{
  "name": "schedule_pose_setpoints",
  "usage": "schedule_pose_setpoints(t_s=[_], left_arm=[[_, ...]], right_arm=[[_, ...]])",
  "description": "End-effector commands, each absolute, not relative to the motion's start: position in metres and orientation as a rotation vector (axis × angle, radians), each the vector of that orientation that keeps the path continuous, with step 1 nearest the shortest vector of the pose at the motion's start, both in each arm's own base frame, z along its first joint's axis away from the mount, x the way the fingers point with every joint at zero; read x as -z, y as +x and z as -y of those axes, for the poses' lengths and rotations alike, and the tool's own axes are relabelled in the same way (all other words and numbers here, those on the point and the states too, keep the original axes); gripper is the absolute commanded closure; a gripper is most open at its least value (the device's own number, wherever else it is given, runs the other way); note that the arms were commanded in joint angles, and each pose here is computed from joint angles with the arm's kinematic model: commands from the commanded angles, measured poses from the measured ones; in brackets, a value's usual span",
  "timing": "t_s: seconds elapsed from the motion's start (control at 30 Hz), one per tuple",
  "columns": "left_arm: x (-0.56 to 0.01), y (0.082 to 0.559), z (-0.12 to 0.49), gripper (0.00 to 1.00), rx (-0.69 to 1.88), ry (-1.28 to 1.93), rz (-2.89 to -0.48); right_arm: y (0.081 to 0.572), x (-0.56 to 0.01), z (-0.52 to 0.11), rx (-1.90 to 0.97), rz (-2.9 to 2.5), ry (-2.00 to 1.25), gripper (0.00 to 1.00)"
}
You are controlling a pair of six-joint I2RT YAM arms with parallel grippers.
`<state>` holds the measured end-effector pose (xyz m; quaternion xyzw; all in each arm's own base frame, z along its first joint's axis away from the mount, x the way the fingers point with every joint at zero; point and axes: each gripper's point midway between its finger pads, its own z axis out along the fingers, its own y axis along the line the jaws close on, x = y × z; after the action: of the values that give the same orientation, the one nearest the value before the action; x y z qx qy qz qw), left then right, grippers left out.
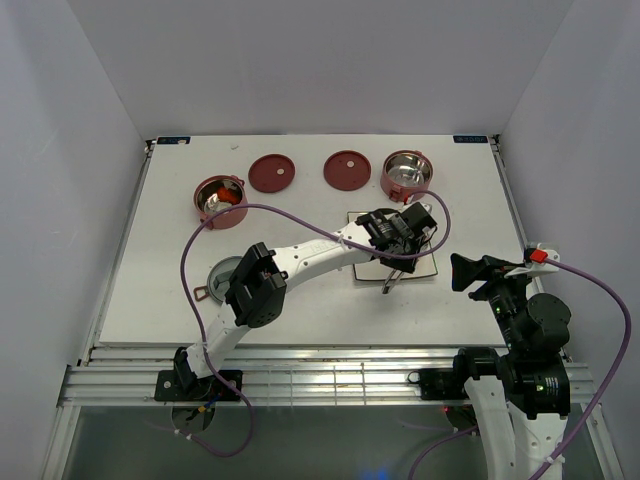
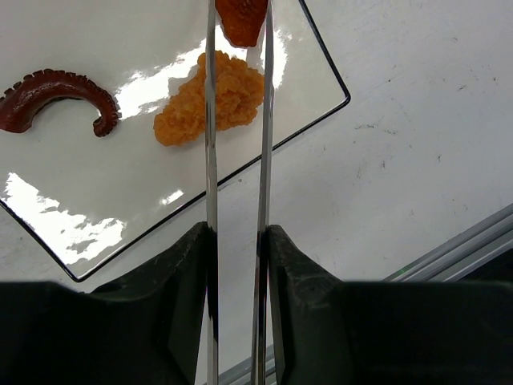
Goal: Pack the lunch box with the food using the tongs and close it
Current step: Pick up the fake food from the plate.
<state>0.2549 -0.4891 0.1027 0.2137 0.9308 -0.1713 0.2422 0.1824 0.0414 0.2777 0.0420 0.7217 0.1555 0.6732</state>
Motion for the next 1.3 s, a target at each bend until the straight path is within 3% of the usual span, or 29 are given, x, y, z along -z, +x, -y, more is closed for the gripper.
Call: schedule_pose_setpoints(t_s=[0.0, 0.47, 0.87, 1.27], left_arm=[[-0.169, 0.263, 0.493, 0.62, 0.575, 0.539, -2.423], [-0.187, 0.266, 0.488, 0.7, 0.576, 0.524, -2.384], [-0.215, 0.271, 0.487, 0.7, 0.594, 0.52, -2.322], [-0.263, 0.32, 0.437, 0.69, 0.465, 0.382, -2.224]], right_arm=[[0.18, -0.293, -0.039, -0.339, -1.572, 0.09, 0.23], [0.182, -0.291, -0.039, -0.335, -1.58, 0.087, 0.23], [0.183, -0.293, -0.039, -0.334, -1.577, 0.083, 0.23], [0.185, -0.288, -0.046, -0.366, -1.586, 0.058, 0.22]])
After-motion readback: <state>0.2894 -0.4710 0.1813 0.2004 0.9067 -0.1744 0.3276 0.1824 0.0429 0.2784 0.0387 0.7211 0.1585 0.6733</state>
